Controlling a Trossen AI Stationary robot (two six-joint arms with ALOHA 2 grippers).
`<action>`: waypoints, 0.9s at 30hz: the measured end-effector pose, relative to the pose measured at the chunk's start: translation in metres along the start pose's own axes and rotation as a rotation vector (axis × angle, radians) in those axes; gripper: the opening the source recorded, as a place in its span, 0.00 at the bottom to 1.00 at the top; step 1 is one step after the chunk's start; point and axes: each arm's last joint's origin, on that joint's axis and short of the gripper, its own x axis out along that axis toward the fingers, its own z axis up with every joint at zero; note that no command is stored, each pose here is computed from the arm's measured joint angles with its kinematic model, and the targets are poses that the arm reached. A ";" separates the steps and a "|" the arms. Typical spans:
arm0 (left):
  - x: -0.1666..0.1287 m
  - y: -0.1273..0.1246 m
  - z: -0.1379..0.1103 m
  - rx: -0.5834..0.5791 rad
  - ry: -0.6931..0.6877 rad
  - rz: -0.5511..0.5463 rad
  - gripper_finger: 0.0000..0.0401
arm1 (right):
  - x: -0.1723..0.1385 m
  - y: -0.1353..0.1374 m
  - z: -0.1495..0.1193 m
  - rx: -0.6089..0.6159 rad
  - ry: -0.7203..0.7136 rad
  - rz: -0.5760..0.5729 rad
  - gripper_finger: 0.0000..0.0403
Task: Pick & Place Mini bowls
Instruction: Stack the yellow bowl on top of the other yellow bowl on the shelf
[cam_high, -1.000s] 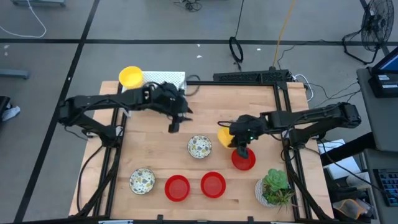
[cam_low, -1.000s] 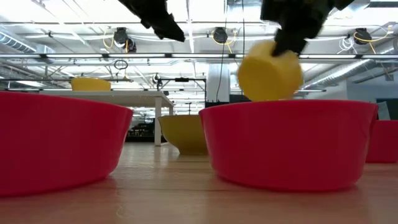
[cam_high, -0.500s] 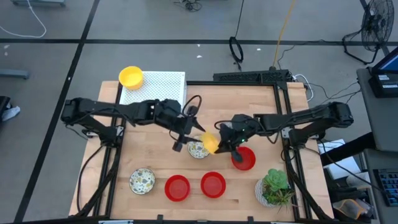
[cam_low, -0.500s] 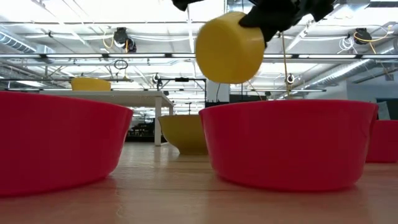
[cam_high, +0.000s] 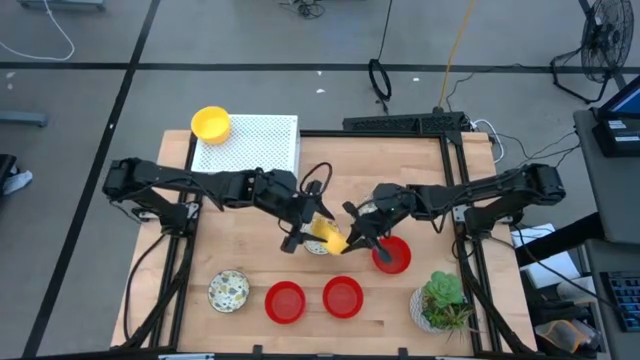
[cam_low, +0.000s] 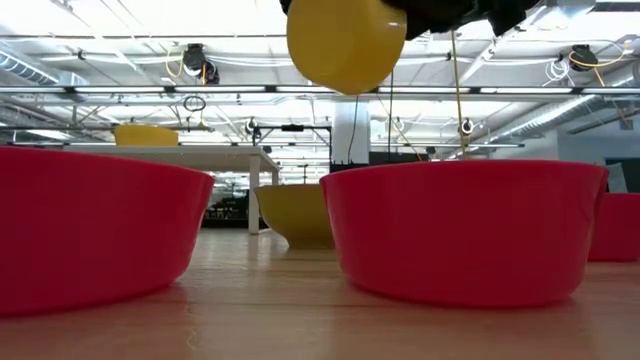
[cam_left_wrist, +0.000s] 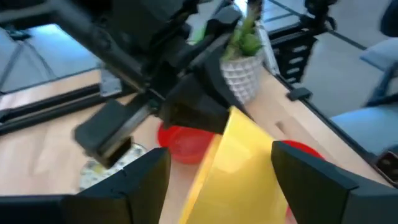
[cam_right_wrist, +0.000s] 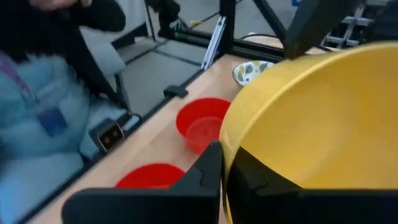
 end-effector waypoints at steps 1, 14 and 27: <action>0.002 0.000 -0.001 -0.006 0.001 -0.020 0.68 | 0.000 0.001 -0.001 -0.024 0.006 0.004 0.00; 0.006 -0.006 -0.006 -0.084 -0.009 -0.279 0.44 | 0.000 0.004 -0.001 -0.253 0.014 0.025 0.00; 0.006 -0.011 -0.008 -0.074 -0.019 -0.412 0.02 | -0.002 0.003 0.006 -0.336 -0.029 -0.004 0.14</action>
